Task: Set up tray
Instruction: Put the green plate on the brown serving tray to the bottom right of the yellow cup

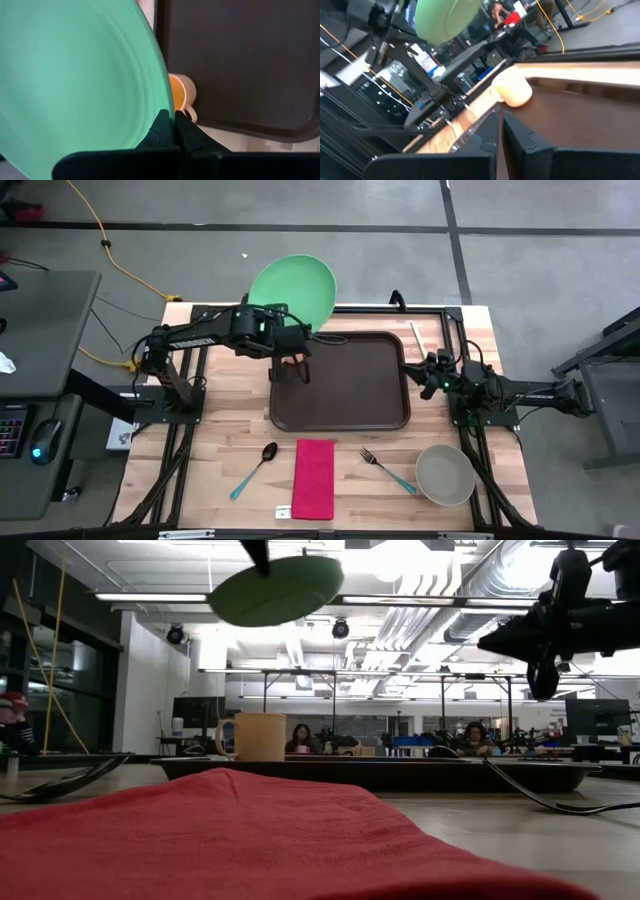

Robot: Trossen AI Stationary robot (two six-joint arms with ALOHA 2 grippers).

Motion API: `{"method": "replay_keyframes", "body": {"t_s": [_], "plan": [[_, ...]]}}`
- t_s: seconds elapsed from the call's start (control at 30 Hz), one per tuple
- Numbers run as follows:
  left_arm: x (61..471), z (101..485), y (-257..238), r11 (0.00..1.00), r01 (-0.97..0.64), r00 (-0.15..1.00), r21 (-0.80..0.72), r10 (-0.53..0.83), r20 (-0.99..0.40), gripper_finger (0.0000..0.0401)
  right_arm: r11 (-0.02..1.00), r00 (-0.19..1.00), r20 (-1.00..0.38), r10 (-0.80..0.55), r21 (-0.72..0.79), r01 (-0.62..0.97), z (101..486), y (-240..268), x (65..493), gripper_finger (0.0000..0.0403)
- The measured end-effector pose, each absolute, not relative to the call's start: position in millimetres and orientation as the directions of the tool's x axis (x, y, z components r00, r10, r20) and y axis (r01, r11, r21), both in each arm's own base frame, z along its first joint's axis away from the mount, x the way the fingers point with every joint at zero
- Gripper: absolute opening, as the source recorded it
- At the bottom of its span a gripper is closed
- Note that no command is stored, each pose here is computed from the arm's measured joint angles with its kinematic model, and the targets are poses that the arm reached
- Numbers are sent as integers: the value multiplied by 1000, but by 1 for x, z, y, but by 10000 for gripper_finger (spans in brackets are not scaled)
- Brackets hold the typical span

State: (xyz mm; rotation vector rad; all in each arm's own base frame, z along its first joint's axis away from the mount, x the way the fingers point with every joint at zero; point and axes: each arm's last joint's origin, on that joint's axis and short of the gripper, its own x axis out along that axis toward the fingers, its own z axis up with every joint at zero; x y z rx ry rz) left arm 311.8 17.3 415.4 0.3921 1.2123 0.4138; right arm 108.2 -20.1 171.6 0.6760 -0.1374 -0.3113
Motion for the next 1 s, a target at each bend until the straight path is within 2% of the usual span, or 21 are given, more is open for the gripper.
{"method": "replay_keyframes", "body": {"t_s": [0.4, 0.67, 1.0], "plan": [[338, 411, 3, 826, 22, 375, 564, 516, -770, 12, 759, 860, 326, -393, 643, 103, 206, -21, 102, 0], [358, 402, -11, 794, 96, 441, 600, 507, -741, 12, 802, 845, 349, -406, 579, 146, 252, -21, 98, 0], [372, 390, -19, 771, 156, 446, 617, 502, -741, 12, 820, 860, 249, -445, 500, 280, 325, -22, 96, 0]]}}
